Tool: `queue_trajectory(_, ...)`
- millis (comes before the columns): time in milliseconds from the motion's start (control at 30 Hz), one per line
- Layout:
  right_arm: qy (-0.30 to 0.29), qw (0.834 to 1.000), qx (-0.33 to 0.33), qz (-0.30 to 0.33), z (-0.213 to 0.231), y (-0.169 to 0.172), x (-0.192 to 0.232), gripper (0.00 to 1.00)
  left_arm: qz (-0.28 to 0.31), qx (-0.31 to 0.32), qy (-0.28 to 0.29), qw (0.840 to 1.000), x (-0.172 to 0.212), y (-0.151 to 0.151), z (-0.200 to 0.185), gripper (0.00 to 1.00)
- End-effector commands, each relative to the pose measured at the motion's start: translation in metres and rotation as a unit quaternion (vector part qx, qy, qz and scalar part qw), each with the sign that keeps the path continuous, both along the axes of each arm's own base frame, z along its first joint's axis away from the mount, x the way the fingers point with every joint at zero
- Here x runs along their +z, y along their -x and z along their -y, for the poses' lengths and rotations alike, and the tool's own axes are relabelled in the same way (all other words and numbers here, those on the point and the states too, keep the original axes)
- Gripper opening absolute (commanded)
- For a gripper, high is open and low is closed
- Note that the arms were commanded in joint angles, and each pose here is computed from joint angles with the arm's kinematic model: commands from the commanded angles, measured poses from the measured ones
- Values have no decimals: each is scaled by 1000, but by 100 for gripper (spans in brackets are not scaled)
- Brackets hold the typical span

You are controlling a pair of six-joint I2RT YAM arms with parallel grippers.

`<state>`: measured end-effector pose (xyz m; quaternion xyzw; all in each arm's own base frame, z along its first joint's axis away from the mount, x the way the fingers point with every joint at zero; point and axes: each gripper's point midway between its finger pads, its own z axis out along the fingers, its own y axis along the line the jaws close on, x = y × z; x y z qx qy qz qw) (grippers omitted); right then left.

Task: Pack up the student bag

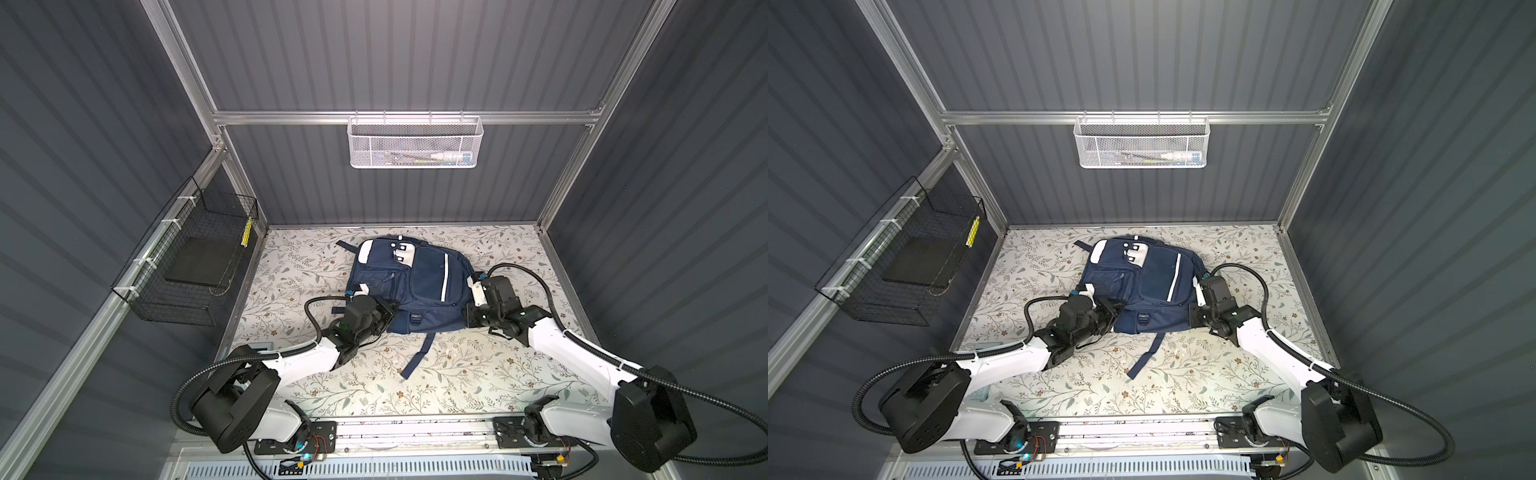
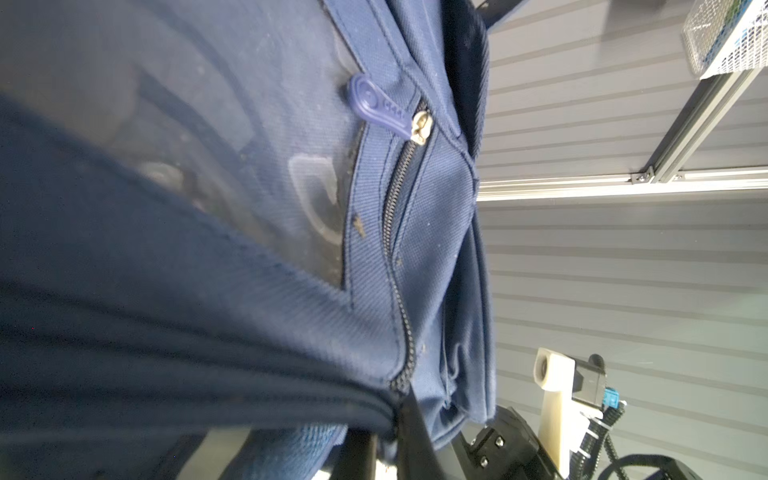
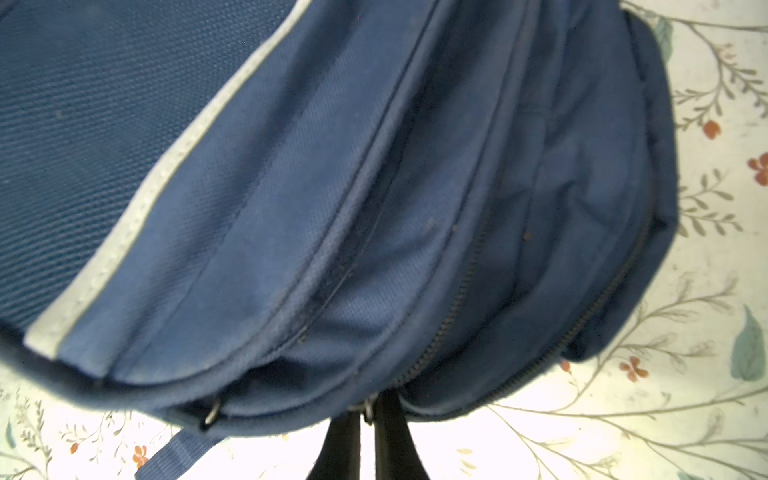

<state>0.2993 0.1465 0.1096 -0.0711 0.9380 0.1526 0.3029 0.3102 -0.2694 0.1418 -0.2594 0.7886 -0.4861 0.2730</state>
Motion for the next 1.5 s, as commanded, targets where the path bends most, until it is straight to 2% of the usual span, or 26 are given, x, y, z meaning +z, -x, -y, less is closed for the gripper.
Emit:
queue_trajectory(0,25,1000,-2,-8,8,1,4,0,21,29,-30,999,-3,-22,-31,3)
queue_trajectory(100,20,998,50,-14,-26,21,3,0,21,33,-66,997,-6,-40,-49,13)
queue_trajectory(200,1,994,103,-30,-76,45,4,0,36,38,-117,992,-1,-63,-67,28)
queue_trajectory(233,-13,992,118,-31,-95,49,6,0,33,38,-126,991,0,-71,-73,36)
queue_trajectory(333,-38,991,127,-33,-145,49,13,0,49,44,-110,992,17,-80,-84,52)
queue_trajectory(400,-54,990,125,-25,-171,39,17,0,42,47,-120,991,22,-69,-91,54)
queue_trajectory(567,-113,985,129,-22,-217,20,28,0,-5,48,-80,996,8,-18,-95,55)
queue_trajectory(700,-114,982,152,-22,-236,24,28,0,-14,36,-73,997,-1,13,-78,60)
queue_trajectory(767,-115,979,165,-20,-244,31,28,0,-7,28,-68,997,-3,15,-67,66)
queue_trajectory(833,-116,978,174,-18,-248,38,28,0,25,20,-38,999,5,8,-55,69)
queue_trajectory(900,-119,976,183,-18,-252,44,29,0,37,15,-32,999,7,0,-47,70)
queue_trajectory(967,-120,974,190,-15,-253,47,35,0,38,-3,-38,999,6,-8,-36,66)
queue_trajectory(1100,-94,979,182,-19,-241,49,30,0,31,-8,-37,999,-2,-14,-29,20)
queue_trajectory(1167,-68,984,164,-26,-223,50,16,0,25,-4,-55,998,-5,-12,-34,3)
queue_trajectory(1200,-54,986,155,-28,-212,49,10,0,21,-3,-63,998,-6,-9,-37,0)
queue_trajectory(1267,-28,990,130,-39,-183,47,-6,0,13,5,-80,997,-8,-4,-46,0)
queue_trajectory(1467,-2,997,63,-51,-101,30,-23,0,15,6,-87,996,2,8,-59,0)
